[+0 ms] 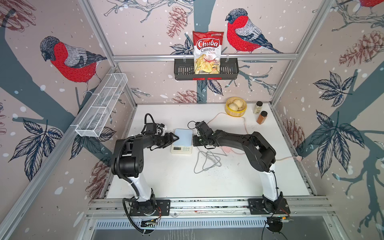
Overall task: Charge the electronic scale
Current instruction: Pick up the electronic scale at the center of the board.
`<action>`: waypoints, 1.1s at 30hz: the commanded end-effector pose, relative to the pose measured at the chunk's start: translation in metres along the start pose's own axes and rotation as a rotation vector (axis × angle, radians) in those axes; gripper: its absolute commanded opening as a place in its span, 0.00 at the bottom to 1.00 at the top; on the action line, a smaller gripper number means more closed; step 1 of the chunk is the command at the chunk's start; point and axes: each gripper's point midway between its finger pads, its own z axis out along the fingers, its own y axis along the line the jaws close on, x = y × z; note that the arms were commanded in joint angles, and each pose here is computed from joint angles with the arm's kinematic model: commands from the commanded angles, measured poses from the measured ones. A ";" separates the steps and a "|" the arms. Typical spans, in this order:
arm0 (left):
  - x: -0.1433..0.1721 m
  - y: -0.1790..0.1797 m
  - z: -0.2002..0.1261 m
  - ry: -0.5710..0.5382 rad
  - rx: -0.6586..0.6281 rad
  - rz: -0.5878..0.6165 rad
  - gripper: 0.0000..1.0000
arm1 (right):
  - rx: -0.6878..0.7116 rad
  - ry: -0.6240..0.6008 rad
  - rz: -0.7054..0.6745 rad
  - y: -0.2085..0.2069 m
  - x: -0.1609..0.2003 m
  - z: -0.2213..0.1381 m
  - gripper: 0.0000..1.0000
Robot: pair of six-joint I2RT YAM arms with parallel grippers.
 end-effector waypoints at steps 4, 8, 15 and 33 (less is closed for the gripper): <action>0.011 -0.032 -0.005 0.019 0.192 -0.035 0.72 | -0.037 0.062 0.067 -0.006 0.017 0.011 0.00; 0.008 -0.047 -0.014 -0.006 0.234 -0.035 0.70 | -0.038 0.072 0.082 -0.011 0.021 0.012 0.00; 0.009 -0.064 -0.017 -0.038 0.235 -0.013 0.69 | -0.052 0.079 0.107 -0.015 0.027 0.012 0.00; 0.003 -0.047 -0.027 -0.039 0.033 0.089 0.16 | -0.045 -0.010 0.061 -0.024 0.003 -0.021 0.00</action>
